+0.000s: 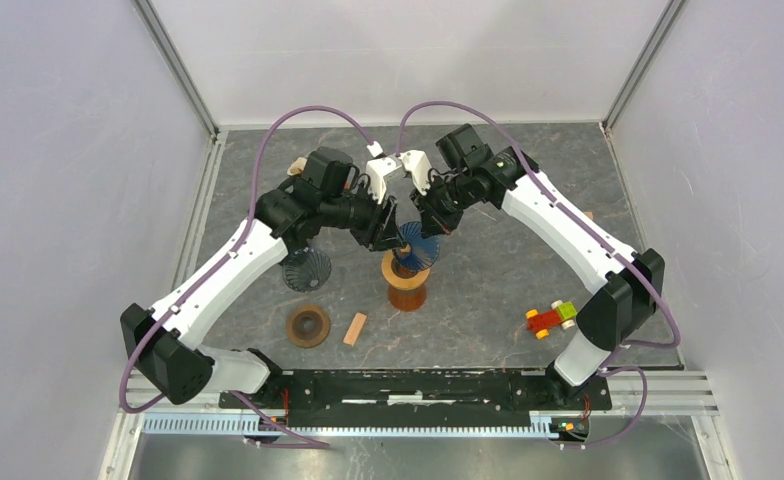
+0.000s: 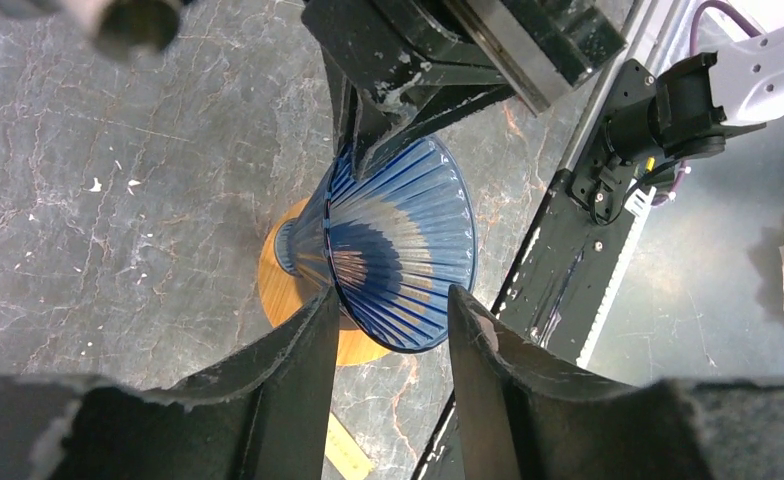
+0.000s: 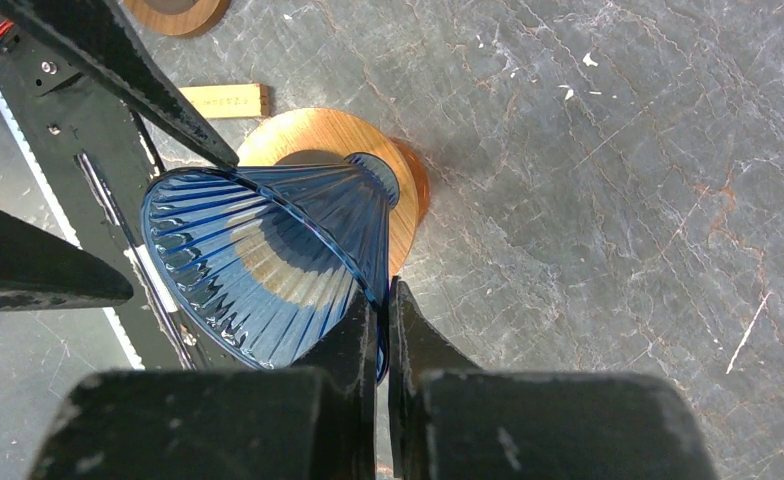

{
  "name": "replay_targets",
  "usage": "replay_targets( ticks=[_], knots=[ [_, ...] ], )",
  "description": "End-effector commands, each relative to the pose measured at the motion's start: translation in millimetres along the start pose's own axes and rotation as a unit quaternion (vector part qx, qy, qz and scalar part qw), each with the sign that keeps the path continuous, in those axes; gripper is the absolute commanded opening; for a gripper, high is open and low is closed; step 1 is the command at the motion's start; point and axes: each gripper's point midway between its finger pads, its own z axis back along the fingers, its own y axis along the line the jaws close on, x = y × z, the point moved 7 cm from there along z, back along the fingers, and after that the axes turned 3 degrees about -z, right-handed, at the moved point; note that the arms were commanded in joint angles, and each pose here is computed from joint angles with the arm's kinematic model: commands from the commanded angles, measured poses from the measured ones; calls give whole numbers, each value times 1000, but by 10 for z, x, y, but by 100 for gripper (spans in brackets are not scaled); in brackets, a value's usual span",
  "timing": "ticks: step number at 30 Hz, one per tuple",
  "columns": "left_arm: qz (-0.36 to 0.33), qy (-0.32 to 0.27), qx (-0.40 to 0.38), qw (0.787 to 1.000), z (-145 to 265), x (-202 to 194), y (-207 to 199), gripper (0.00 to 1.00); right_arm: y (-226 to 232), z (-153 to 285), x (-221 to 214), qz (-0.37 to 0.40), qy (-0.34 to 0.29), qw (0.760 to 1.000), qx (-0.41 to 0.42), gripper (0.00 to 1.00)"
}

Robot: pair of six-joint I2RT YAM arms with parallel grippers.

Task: Place the coffee filter in the dripper
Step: Pick up the coffee dripper from the center of the board, then place the coffee dripper in the dripper holder.

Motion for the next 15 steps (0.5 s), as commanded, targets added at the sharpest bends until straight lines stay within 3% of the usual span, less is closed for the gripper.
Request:
replay_targets(
  ticks=[1,6,10,15],
  knots=[
    [32,-18,41,999,-20,35,78,49,109,124,175,37,-40,998,14,0],
    [36,-23,73,996,1,21,138,48,94,134,181,37,-43,998,5,0],
    [47,-39,88,994,68,19,191,56,62,149,174,32,-47,998,0,0],
    [75,-57,88,992,135,24,218,58,93,207,241,32,-70,997,7,0]
  ],
)
